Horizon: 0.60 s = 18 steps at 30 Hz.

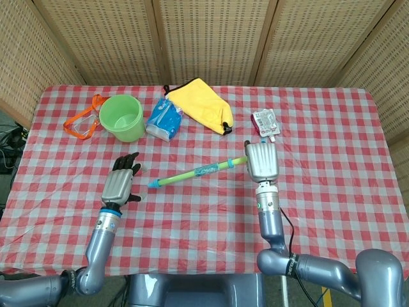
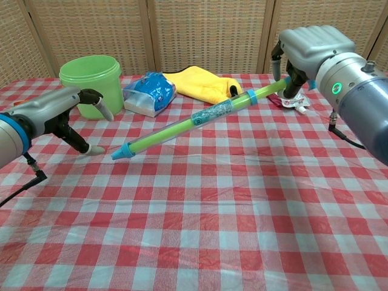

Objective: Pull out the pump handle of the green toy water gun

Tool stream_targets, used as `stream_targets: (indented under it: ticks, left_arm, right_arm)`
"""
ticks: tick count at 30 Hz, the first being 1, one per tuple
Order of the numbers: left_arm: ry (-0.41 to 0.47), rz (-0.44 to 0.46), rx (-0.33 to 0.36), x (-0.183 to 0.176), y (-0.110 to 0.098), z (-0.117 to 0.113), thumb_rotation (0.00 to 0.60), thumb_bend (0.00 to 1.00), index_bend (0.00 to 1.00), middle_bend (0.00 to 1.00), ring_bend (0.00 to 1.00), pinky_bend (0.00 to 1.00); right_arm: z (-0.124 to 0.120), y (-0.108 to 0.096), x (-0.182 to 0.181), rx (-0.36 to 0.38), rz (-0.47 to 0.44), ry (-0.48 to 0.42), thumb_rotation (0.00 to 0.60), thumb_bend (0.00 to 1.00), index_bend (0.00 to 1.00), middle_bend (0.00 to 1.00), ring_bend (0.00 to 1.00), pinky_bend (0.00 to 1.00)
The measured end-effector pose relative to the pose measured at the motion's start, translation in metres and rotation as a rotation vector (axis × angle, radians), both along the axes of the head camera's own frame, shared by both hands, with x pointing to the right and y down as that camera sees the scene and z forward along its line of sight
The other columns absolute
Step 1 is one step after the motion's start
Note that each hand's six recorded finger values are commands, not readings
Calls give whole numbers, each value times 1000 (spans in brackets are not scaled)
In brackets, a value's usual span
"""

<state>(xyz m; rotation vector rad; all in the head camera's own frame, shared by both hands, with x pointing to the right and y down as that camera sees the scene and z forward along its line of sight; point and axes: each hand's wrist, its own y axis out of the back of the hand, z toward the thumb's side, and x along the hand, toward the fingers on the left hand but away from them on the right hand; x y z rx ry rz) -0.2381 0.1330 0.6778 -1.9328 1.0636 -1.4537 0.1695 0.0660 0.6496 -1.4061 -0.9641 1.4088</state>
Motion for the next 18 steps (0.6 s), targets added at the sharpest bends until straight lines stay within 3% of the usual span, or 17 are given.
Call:
stream_targets:
  ticks: [18]
  left_arm:
    - [-6, -5, -2, 36, -5, 15, 600, 213, 378, 0, 0, 0]
  right_arm:
    - [-5, -1, 7, -4, 20, -16, 600, 529, 759, 1000, 1000, 802]
